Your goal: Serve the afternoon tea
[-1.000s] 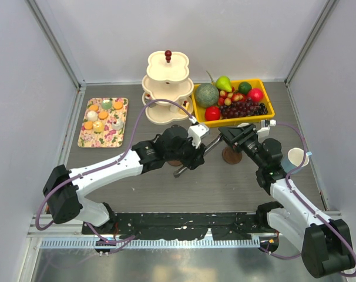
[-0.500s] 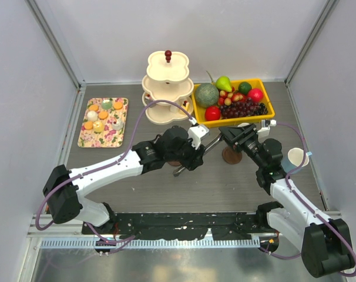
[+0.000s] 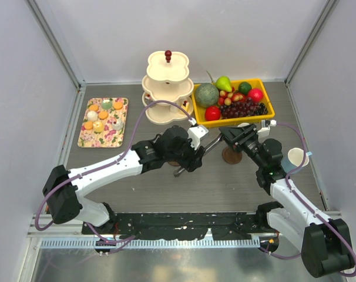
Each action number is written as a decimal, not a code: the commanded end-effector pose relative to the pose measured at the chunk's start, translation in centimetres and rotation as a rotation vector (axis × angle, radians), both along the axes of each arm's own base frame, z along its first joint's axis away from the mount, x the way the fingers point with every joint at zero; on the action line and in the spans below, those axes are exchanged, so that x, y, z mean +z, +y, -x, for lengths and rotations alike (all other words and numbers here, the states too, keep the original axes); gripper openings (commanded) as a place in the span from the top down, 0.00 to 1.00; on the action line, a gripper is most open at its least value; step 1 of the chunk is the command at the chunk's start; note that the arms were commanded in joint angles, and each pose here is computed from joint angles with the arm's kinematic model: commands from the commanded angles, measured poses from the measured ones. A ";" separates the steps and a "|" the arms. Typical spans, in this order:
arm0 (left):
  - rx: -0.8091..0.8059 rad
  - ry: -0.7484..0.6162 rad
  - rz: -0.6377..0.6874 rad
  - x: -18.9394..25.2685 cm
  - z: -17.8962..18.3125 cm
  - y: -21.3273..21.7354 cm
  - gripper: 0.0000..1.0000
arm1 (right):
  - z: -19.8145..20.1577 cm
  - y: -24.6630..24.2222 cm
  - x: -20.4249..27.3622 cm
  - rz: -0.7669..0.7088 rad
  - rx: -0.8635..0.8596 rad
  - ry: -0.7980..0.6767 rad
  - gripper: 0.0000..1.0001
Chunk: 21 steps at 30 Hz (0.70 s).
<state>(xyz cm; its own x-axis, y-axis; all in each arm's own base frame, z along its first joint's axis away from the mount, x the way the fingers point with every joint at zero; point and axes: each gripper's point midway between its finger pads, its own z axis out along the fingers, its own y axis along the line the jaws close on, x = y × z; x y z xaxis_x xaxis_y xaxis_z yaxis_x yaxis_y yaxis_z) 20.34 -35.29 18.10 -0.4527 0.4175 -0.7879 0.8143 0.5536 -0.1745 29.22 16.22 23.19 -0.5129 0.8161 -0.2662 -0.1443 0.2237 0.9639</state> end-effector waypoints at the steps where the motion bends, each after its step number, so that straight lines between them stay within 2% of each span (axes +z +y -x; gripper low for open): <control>1: -0.004 -0.042 0.066 3.3 -0.4 -0.5 0.43 | 0.1 0.0 1.5 -0.017 0.007 -0.064 0.70; 11: 0.001 -0.043 0.065 3.9 -0.6 -0.7 0.45 | 0.1 0.1 1.6 -0.014 0.010 -0.067 0.70; 21: -0.009 -0.031 0.051 3.5 -0.3 -0.6 0.66 | 0.1 0.1 1.7 -0.017 0.010 -0.068 0.70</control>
